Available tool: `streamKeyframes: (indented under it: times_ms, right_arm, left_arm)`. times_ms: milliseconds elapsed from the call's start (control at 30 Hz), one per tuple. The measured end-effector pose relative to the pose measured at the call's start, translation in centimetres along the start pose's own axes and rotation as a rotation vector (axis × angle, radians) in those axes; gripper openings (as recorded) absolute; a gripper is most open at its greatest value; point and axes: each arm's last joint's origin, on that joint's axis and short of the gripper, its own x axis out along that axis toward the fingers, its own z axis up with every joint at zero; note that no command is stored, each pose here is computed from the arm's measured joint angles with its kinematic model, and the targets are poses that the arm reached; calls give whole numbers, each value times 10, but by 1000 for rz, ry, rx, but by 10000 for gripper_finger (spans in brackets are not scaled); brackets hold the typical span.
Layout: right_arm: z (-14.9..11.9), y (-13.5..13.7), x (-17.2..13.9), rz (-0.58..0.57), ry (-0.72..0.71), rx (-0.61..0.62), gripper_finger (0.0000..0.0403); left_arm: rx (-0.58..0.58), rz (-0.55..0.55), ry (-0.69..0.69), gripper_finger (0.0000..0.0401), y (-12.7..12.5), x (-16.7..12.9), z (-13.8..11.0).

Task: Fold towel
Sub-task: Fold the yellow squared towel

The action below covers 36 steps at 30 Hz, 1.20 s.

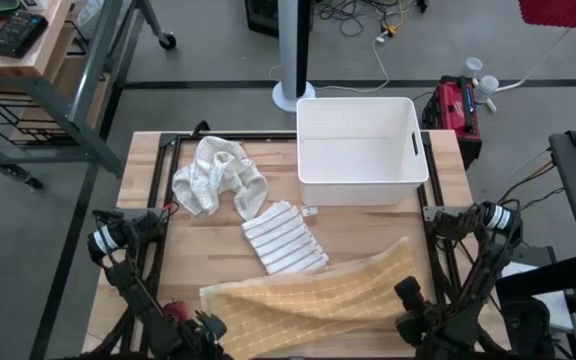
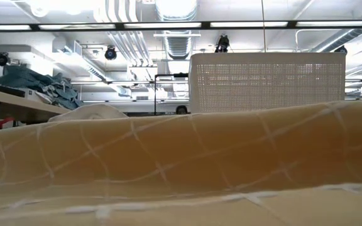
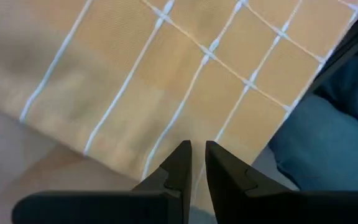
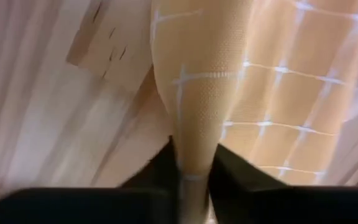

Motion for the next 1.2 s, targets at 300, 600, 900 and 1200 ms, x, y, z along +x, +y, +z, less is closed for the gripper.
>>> streamKeyframes:
  times_ms: [300, 600, 900, 1200]
  right_arm:
    - [-9, -12, -23, 58, -59, 75, 5]
    - [-10, -16, -29, 41, -102, 120, 3]
    - [-10, -16, -29, 44, -104, 118, 3]
    - [-9, -16, -28, 52, -103, 117, 3]
  left_arm:
    - [275, -168, -265, 6, -42, -18, 13]
    - [425, -169, -289, 31, -69, -2, 35]
    - [429, -146, -193, 114, -68, 17, 33]
    - [363, -80, -72, 158, -62, 47, 33]
